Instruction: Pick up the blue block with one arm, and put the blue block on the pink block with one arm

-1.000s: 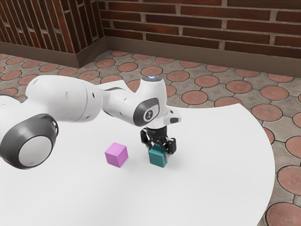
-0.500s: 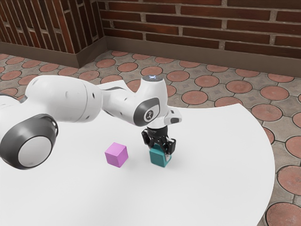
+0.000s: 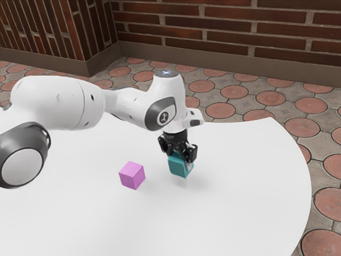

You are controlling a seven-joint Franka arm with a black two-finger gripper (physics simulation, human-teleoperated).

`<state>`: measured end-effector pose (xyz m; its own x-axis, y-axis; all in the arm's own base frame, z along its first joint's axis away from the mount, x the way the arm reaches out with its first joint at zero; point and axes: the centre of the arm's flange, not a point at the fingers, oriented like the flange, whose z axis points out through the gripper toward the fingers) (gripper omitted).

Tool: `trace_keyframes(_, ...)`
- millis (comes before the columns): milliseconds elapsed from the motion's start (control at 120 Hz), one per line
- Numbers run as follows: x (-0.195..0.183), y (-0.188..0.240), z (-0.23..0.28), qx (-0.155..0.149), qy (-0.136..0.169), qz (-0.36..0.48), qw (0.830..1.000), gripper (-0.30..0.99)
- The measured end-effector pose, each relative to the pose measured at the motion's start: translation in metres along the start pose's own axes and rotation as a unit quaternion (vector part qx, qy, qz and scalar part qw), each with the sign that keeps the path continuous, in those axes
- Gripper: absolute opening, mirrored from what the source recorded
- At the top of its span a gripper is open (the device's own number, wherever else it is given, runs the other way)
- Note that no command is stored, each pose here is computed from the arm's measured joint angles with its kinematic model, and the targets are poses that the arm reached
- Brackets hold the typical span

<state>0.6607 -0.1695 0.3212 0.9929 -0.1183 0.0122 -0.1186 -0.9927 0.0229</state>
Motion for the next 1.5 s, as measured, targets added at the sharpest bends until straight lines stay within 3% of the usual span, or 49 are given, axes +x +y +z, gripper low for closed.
trace_keyframes(417,-0.026,-0.052,-0.032,0.006,0.002,-0.019,1.000,0.36)
trace_keyframes(983,-0.100,-0.107,-0.046,0.016,-0.008,-0.004,1.000,0.36)
trace_keyframes(1500,-0.102,-0.138,-0.038,0.039,-0.013,0.010,0.999,0.36)
